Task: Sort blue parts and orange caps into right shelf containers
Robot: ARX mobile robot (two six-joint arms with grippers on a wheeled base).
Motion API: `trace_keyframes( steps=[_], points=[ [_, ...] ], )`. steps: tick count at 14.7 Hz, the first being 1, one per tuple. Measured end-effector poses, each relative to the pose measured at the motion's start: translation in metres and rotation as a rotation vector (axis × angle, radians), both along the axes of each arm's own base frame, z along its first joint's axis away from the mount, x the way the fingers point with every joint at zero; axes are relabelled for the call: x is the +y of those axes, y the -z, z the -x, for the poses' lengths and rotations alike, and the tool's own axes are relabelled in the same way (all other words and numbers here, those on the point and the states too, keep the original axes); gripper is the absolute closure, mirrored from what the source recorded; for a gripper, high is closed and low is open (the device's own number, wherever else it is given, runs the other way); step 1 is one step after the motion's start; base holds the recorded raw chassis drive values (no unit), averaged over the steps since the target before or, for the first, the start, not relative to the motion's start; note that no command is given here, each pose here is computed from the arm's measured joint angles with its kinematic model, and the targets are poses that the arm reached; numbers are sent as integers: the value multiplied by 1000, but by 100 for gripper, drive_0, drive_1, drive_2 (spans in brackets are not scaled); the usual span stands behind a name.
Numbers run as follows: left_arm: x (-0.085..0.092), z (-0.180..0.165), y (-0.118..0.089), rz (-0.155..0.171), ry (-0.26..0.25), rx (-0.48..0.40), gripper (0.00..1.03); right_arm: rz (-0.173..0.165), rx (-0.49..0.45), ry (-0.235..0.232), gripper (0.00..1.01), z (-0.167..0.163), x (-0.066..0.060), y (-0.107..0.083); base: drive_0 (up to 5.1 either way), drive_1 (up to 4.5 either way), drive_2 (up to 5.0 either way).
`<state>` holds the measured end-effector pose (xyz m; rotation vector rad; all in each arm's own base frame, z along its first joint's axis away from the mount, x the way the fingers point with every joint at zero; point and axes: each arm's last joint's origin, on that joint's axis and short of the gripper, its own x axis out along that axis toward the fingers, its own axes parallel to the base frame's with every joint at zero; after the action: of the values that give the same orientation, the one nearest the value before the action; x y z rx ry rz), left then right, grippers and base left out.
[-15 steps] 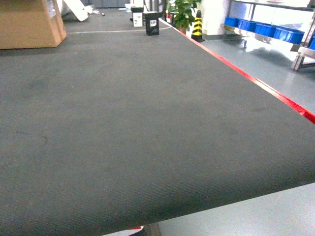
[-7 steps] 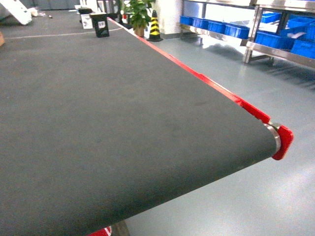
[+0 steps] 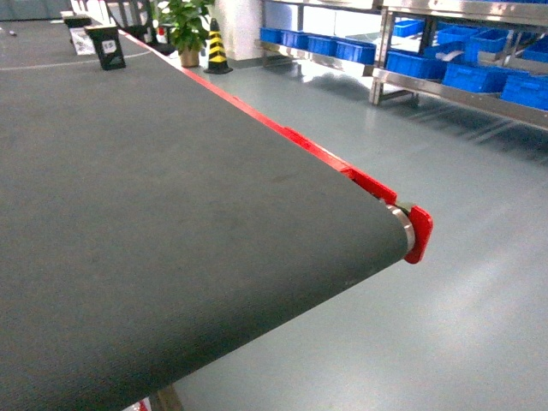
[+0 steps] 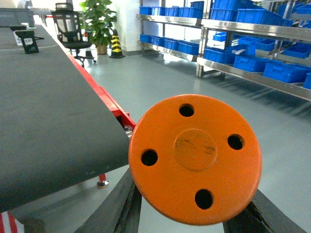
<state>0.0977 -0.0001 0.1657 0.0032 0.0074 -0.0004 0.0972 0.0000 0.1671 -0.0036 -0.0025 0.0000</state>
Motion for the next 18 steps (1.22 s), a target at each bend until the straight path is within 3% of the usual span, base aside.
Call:
trace_keyframes(
  steps=[18],
  points=[
    [0,0,0,0,0,0,60,0,0,0,61,0,0,0,-168,-168,-168]
  ],
)
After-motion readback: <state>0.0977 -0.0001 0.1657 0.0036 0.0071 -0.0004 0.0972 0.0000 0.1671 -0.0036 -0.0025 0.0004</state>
